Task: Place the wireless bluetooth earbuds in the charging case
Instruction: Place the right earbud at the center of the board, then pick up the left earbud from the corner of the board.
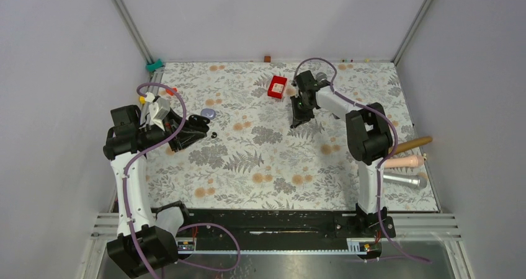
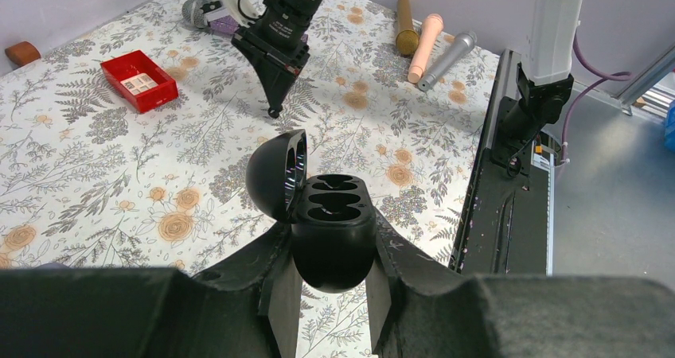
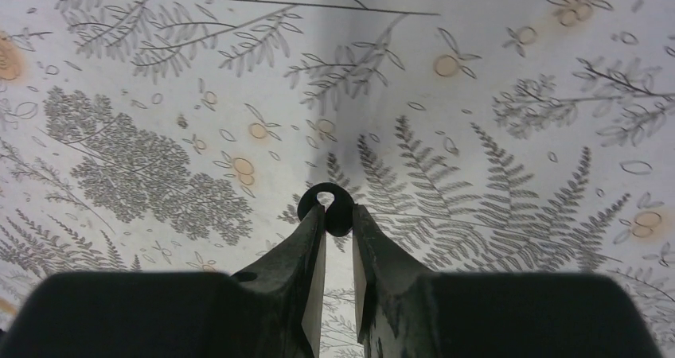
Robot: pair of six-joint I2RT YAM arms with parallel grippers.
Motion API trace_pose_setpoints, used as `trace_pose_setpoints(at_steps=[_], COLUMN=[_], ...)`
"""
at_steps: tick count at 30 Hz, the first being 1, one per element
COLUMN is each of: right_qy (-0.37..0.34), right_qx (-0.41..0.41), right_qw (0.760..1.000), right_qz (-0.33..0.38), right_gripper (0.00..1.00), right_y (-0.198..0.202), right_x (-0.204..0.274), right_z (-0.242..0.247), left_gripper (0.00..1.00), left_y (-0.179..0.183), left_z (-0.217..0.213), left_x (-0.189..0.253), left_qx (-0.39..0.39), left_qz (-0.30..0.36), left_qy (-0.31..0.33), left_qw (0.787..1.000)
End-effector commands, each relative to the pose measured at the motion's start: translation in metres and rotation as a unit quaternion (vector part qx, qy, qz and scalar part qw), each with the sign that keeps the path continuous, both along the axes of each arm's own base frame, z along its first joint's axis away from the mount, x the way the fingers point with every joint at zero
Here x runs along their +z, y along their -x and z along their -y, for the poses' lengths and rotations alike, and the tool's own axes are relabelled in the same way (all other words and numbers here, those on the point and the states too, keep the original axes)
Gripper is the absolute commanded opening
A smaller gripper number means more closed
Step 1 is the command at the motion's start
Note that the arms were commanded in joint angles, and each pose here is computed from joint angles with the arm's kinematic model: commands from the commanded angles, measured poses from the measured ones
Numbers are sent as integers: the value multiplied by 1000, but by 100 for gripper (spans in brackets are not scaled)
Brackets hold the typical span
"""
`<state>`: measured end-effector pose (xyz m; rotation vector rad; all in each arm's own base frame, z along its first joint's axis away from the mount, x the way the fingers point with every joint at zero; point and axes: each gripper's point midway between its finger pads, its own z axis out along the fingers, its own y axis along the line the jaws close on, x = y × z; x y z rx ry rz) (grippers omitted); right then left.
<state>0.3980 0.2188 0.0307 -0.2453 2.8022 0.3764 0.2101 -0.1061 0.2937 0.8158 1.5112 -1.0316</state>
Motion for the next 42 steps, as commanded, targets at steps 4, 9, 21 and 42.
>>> trace_pose_setpoints(at_steps=[4, 9, 21, 42], right_qy=[-1, 4, -17, -105], right_qx=[-44, -54, -65, 21], right_qw=[999, 999, 998, 986], right_qz=[20, 9, -19, 130], right_gripper=[22, 22, 36, 58], right_y=[-2, 3, 31, 10], right_x=[15, 8, 0, 109], right_z=[18, 20, 21, -51], left_gripper=[0, 0, 0, 0], left_y=[3, 3, 1, -7], left_z=[2, 2, 2, -1], left_x=[9, 8, 7, 1], left_qx=[-16, -17, -21, -18], left_qz=[32, 30, 27, 8], left_qy=[12, 14, 20, 26], left_qw=[999, 999, 999, 999])
